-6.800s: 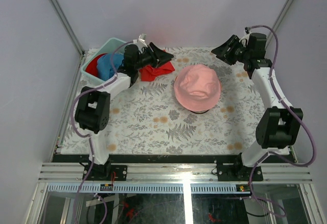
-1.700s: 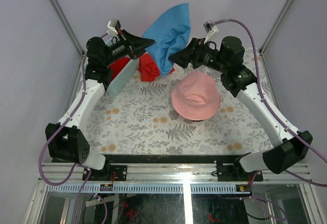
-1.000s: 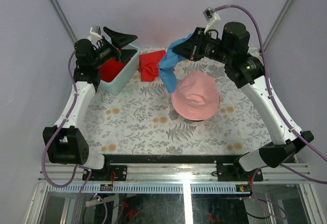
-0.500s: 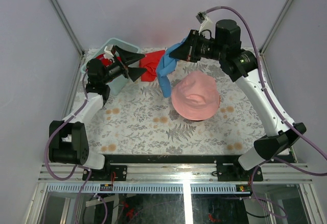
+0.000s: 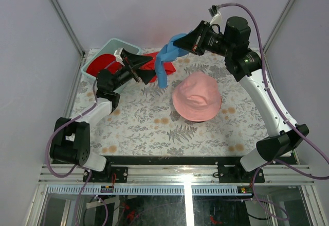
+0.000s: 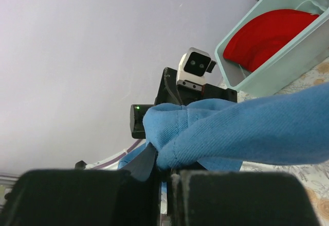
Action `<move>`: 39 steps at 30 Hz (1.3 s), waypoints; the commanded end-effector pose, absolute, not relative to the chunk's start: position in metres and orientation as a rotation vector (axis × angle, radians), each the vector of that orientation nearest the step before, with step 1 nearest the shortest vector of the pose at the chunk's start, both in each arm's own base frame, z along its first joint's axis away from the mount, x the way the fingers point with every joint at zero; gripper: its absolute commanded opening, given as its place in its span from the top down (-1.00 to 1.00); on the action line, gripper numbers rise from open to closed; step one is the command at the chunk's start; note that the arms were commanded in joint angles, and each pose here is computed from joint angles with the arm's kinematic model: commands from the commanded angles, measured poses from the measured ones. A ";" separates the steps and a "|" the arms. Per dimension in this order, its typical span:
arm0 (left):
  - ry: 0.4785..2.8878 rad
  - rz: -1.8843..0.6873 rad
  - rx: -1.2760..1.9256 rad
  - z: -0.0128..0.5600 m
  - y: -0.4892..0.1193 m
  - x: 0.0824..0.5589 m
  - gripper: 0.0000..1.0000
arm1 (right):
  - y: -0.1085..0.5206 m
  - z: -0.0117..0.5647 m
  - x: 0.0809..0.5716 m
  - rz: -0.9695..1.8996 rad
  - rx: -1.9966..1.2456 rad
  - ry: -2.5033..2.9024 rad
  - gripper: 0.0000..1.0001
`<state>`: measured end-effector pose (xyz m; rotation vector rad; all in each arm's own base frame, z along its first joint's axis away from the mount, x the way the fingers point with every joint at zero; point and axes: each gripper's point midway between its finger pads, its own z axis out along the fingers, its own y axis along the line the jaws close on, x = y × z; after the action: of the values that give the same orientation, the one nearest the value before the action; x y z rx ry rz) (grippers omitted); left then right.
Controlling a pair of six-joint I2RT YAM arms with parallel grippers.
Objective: Stack the hats
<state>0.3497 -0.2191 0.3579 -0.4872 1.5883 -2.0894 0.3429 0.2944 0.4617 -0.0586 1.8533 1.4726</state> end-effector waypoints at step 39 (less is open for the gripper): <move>1.322 -2.216 -0.325 0.431 -0.230 0.342 -0.04 | 0.276 0.453 0.338 1.544 -0.029 1.838 1.00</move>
<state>0.3541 -0.2249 0.4026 -0.4484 1.4243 -2.1816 0.3532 0.2792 0.4268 0.0291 1.9258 1.5003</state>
